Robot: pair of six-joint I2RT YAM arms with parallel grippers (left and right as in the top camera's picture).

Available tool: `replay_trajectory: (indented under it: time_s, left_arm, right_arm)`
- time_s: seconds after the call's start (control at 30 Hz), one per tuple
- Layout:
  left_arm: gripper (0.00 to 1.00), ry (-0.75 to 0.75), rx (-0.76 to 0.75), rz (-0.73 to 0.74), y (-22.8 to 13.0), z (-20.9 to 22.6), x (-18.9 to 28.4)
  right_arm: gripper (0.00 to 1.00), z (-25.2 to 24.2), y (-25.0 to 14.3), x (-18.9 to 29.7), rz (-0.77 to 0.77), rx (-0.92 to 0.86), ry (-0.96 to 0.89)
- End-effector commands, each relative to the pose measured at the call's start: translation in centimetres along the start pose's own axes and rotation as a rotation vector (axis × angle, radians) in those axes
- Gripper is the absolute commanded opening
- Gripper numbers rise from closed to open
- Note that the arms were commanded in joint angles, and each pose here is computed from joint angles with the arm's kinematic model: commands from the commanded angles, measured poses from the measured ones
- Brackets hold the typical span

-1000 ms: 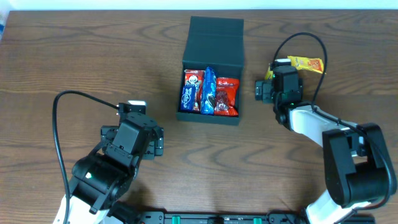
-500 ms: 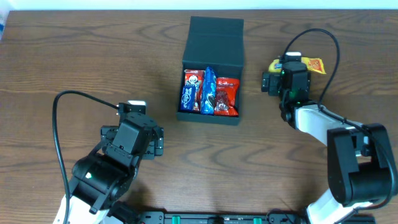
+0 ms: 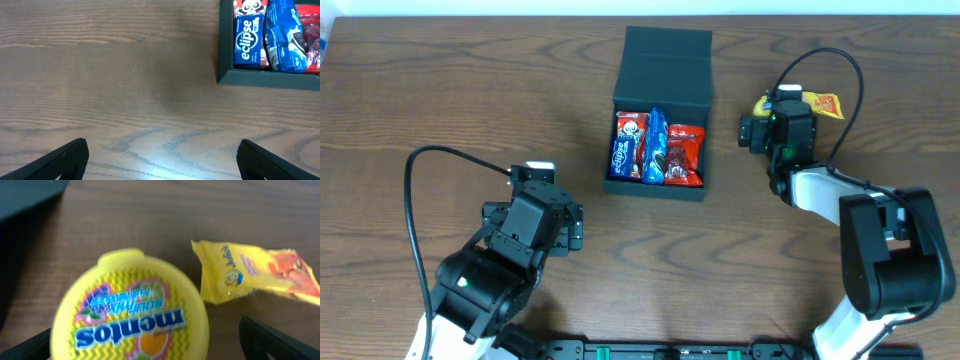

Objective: Pack container
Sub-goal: 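Grasp the Mentos tub with the right gripper and lift it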

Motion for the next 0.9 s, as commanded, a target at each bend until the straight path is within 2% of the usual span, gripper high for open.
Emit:
replay_trajectory:
  time_s: [0.0, 0.17, 0.33, 0.57, 0.7, 0.73, 0.8, 0.87]
  left_arm:
    - [0.95, 0.028, 0.001, -0.004, 0.01, 0.43, -0.10]
    - [0.95, 0.028, 0.001, -0.004, 0.01, 0.43, -0.11]
    - [0.95, 0.028, 0.001, -0.004, 0.01, 0.43, -0.11]
    - [0.95, 0.028, 0.001, -0.004, 0.01, 0.43, -0.11]
    - [0.95, 0.028, 0.001, -0.004, 0.01, 0.43, -0.11]
    - [0.95, 0.028, 0.001, -0.004, 0.01, 0.43, -0.11]
    - [0.95, 0.028, 0.001, -0.004, 0.01, 0.43, -0.11]
    - [0.95, 0.028, 0.001, -0.004, 0.01, 0.43, -0.11]
  right_arm:
    - [0.99, -0.38, -0.12, -0.23, -0.004, 0.003, -0.005]
    - [0.99, -0.37, -0.14, -0.24, -0.003, 0.003, -0.005]
    - [0.81, -0.37, -0.17, -0.25, -0.002, 0.003, -0.005]
    - [0.68, -0.37, -0.30, -0.26, 0.003, 0.004, -0.005]
    - [0.59, -0.37, -0.30, -0.26, 0.002, 0.004, -0.005]
    - [0.54, -0.37, -0.30, -0.26, 0.002, 0.004, -0.005]
    - [0.52, -0.36, -0.32, -0.26, 0.003, 0.004, -0.005]
    - [0.44, -0.36, -0.32, -0.26, 0.003, 0.004, -0.005]
Point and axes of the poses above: each gripper's point midway between its finger pads, its own x axis back along the fingers, its own z axis along the line the jaws close on, y = z × x, the point moved 3 cm from there along x, back along the fingers, and after that the axes turned 4 degrees about x, right-handed, at the moved point
